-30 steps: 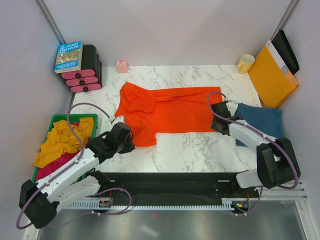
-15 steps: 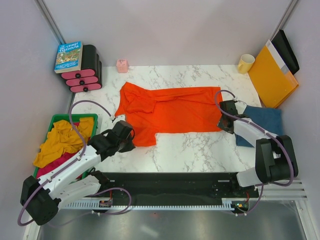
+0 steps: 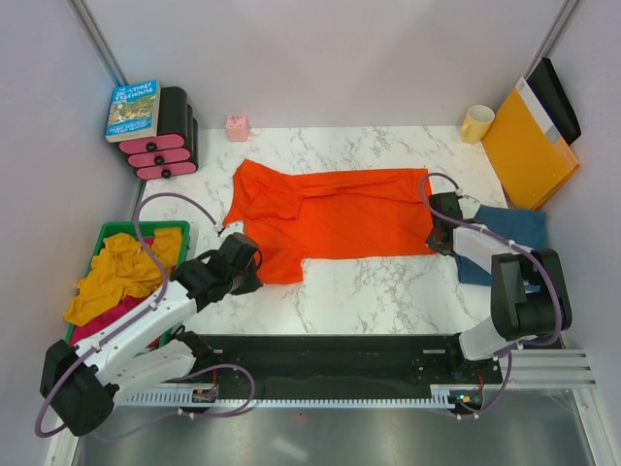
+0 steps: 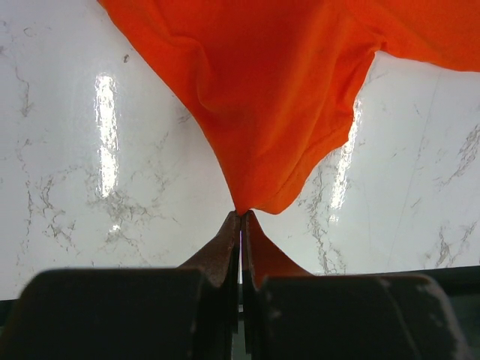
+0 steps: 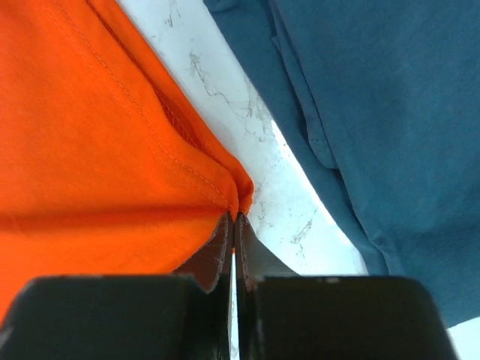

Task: Fold and stack the t-shirts
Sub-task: Grap the side of the flattened tshirt closest away from the robot with both arms

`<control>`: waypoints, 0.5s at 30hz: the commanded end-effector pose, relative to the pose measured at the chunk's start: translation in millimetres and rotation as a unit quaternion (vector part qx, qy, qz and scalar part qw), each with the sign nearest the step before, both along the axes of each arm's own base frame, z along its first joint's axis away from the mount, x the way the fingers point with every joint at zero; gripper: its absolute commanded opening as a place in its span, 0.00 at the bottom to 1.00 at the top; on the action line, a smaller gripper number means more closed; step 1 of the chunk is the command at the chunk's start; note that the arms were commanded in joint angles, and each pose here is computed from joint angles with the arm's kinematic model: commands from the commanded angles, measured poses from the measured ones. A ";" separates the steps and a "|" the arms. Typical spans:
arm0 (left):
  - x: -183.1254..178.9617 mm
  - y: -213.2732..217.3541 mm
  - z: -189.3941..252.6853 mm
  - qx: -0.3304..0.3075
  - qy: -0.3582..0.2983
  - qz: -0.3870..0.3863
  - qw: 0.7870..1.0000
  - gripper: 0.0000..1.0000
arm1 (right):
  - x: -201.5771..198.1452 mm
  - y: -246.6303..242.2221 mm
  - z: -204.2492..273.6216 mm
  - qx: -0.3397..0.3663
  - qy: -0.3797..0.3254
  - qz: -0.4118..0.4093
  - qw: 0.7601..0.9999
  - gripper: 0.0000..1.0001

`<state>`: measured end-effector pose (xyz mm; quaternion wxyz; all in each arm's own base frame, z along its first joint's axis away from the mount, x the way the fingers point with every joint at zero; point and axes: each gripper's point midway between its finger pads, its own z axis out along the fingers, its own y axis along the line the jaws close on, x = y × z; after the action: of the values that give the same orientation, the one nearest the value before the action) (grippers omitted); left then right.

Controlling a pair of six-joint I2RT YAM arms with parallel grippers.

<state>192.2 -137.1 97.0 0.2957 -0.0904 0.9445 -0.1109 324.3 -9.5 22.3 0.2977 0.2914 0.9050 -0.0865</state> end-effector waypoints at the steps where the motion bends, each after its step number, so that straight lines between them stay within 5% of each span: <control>1: 12.6 -0.7 20.4 0.006 -0.036 -0.001 0.999 0.02 | 4.9 1.8 18.7 0.010 -0.040 -0.002 0.999 0.00; 15: 17.1 3.1 70.3 -0.021 -0.076 0.025 0.997 0.02 | -34.6 46.9 75.5 0.012 -0.079 0.062 0.995 0.00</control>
<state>211.5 -138.4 147.0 0.3511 -0.1057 0.9220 -0.1245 308.3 46.8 92.3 0.3783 0.2307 0.8963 -0.0167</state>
